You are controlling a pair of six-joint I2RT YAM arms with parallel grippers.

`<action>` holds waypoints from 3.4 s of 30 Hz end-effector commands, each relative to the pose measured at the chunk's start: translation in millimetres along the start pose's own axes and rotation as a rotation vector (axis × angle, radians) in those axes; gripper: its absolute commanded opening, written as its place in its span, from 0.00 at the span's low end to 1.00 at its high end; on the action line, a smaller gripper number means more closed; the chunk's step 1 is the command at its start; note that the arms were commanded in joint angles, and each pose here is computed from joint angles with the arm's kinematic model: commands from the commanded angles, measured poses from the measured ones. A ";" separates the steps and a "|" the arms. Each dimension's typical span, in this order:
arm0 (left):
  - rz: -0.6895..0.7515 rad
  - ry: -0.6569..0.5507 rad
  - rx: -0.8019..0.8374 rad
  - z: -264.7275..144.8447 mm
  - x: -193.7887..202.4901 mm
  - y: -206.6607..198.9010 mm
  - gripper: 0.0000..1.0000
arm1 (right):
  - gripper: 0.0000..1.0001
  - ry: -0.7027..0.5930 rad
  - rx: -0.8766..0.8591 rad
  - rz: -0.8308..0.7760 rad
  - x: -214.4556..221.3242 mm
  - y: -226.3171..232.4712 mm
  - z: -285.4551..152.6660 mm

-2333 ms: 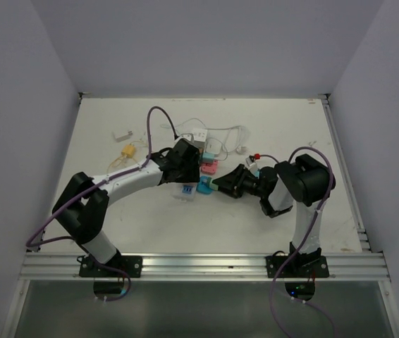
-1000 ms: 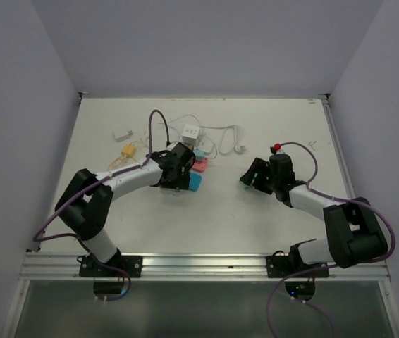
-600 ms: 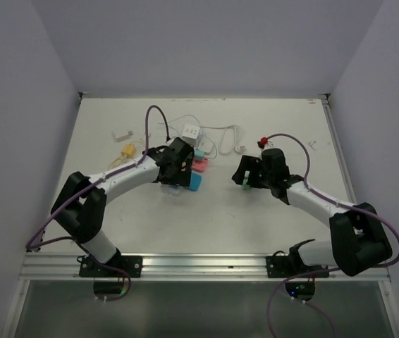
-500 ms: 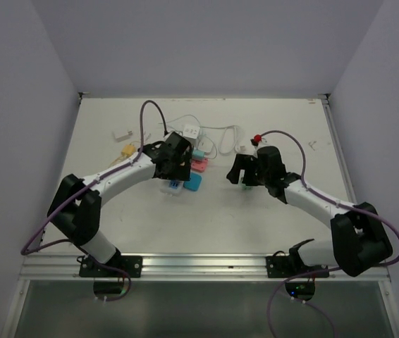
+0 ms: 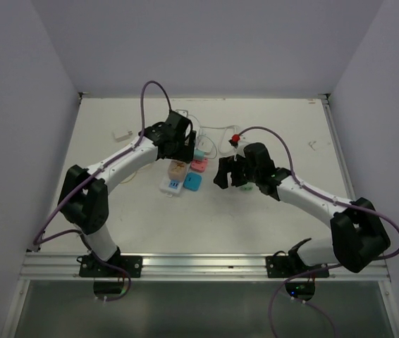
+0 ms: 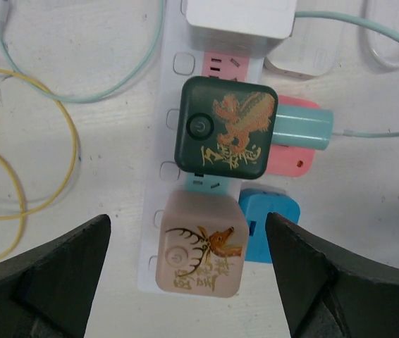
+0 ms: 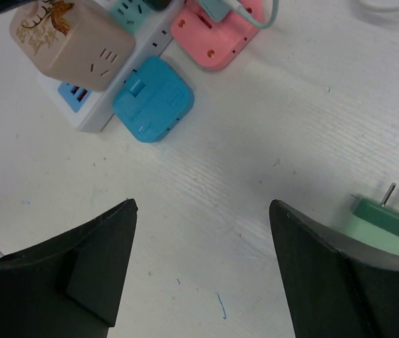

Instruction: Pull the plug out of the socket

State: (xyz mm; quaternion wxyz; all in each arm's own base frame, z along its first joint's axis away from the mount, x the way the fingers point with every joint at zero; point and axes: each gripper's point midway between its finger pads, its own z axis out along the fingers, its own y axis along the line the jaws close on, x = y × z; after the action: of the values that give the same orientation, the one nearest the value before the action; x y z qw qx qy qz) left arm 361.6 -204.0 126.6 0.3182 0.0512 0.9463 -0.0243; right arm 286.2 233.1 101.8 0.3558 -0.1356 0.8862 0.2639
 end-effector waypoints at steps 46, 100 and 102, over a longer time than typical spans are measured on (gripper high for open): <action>0.037 -0.084 0.125 36.7 -35.3 -1.2 0.81 | 0.39 0.085 -0.342 -0.347 -63.9 18.0 136.0; 0.153 -0.193 0.131 64.1 -14.9 7.1 0.41 | 0.00 0.045 -0.312 -0.383 -63.2 37.1 117.0; 0.151 -0.180 0.113 67.1 -9.8 10.8 0.35 | 0.00 0.056 -0.302 -0.376 -57.5 34.3 114.9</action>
State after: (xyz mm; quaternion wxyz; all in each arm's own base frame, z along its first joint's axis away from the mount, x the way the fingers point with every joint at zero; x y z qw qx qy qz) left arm 400.7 -212.0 74.7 0.3740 0.1539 0.9109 -0.0816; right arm 391.8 327.0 57.9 0.3443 -0.3557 0.8151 0.3009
